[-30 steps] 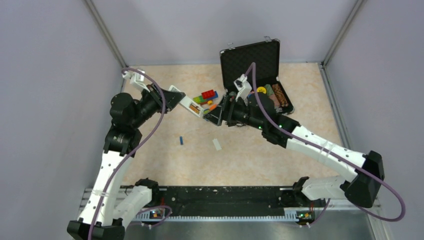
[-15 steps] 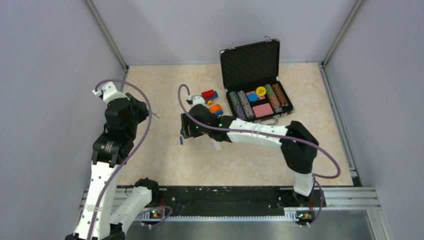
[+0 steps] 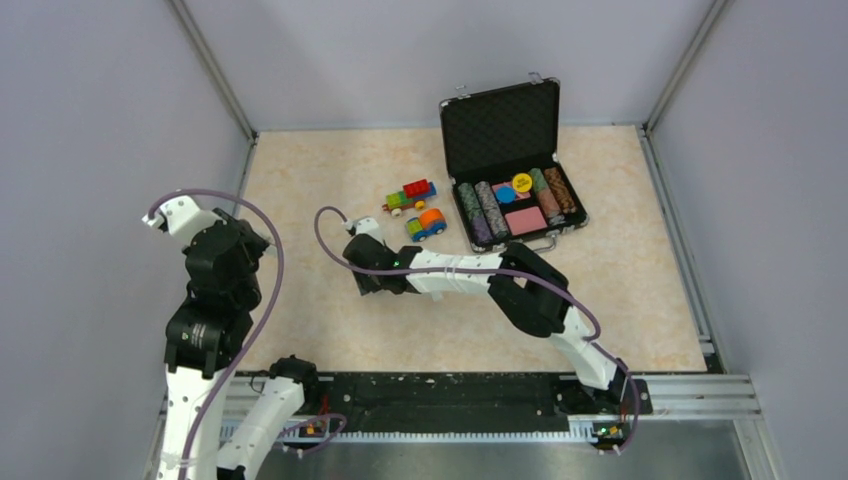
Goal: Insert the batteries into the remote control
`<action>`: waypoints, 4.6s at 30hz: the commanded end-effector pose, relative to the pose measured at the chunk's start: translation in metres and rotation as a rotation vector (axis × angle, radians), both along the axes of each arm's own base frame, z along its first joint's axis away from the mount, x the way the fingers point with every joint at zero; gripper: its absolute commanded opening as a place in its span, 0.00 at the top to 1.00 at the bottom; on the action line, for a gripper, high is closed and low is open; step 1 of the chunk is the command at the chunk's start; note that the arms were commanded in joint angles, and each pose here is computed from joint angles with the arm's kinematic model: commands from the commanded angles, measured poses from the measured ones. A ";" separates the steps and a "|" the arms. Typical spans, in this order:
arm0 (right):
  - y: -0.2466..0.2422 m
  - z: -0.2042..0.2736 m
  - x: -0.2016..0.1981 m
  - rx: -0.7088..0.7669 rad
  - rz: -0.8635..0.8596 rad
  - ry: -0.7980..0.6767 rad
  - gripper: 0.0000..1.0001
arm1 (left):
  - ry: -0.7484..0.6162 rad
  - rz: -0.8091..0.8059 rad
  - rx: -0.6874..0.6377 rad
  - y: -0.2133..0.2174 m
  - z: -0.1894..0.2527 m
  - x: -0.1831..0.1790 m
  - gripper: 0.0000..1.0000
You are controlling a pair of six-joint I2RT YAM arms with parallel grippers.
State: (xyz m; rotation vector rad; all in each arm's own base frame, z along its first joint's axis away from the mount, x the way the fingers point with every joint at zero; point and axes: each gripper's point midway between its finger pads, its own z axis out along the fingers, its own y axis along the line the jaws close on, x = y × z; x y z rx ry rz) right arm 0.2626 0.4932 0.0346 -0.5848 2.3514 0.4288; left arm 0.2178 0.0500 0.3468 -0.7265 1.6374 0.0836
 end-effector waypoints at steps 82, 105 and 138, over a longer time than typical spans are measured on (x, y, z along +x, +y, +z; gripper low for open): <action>-0.152 0.267 -0.033 0.138 0.160 -0.218 1.00 | 0.106 -1.443 -0.929 -0.277 -0.073 0.093 1.00; -0.164 0.194 -0.024 -0.069 0.063 0.043 1.00 | 0.190 -1.521 -0.941 -0.285 -0.109 0.090 1.00; -0.159 0.181 -0.005 -0.111 0.070 0.054 0.78 | 0.255 -1.493 -0.991 -0.286 -0.116 0.096 1.00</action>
